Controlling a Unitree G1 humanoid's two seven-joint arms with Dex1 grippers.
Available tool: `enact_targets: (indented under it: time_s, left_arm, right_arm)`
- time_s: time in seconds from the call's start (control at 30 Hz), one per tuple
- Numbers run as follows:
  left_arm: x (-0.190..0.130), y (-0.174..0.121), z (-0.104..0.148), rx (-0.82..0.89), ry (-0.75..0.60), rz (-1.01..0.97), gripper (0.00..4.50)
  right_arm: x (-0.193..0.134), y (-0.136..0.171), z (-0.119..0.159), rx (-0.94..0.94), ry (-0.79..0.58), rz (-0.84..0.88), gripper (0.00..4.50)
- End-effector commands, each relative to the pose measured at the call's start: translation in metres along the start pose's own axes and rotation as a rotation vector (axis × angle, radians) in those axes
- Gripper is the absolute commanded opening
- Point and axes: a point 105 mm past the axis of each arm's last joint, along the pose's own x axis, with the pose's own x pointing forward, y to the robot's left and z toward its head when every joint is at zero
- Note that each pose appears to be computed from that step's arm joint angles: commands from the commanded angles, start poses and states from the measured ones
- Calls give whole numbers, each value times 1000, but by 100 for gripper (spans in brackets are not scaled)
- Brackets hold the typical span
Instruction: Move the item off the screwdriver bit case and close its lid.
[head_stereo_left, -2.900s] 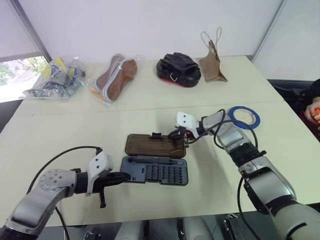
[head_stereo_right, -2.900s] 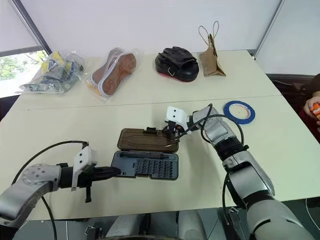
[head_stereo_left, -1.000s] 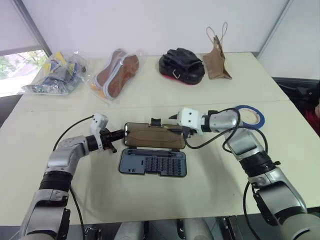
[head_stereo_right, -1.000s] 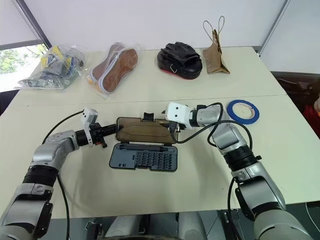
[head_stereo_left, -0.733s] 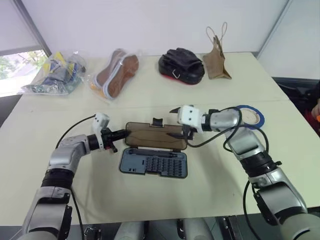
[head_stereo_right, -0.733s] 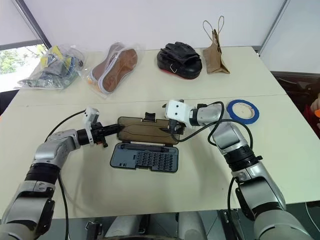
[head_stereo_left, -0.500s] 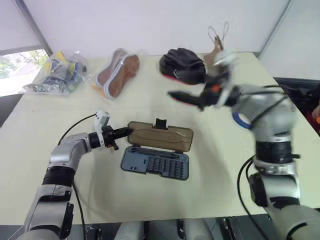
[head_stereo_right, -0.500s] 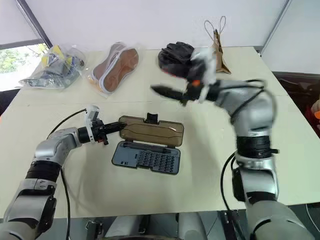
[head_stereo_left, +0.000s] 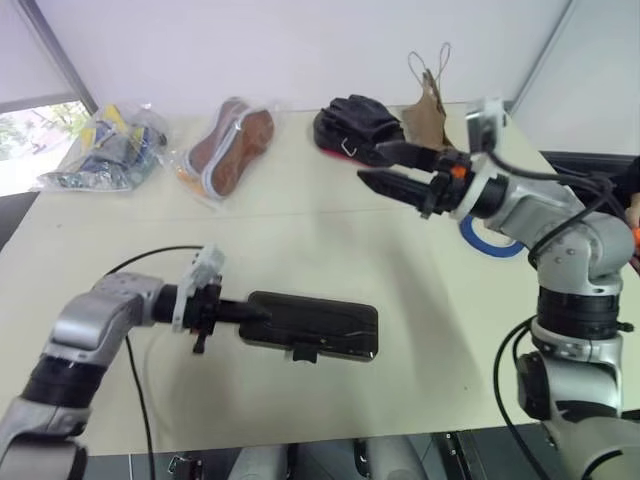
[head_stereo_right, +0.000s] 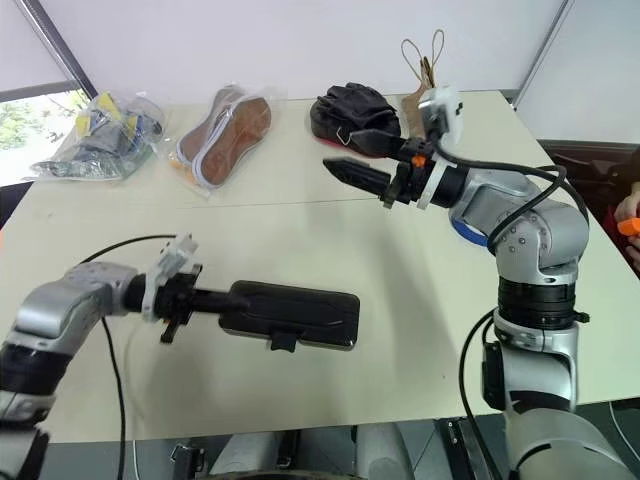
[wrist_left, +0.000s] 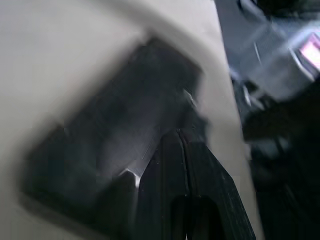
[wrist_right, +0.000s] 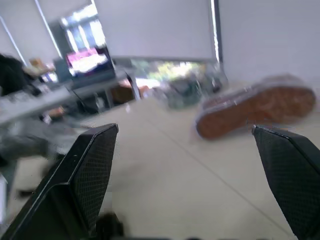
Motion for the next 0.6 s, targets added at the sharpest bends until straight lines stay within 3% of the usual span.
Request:
enact_targets:
  time_s: [0.03,0.1,0.2,0.3,0.5,0.6]
  left_arm:
    - [-20,7,59,117,-163,94,0]
    - [-31,13,90,155,-273,147,0]
    - [-41,20,116,188,-361,195,0]
    - [-40,38,131,246,-369,252,0]
    - [5,76,98,268,-178,205,0]
    - [32,84,86,277,-104,137,0]
  right_arm:
    - [6,23,-5,-186,110,43,447]
    - [11,35,-18,-240,184,75,447]
    - [19,56,-33,-270,244,137,447]
    - [30,90,-52,-246,288,230,317]
    - [40,108,-83,-240,371,242,3]
    - [34,121,-104,-258,448,257,3]
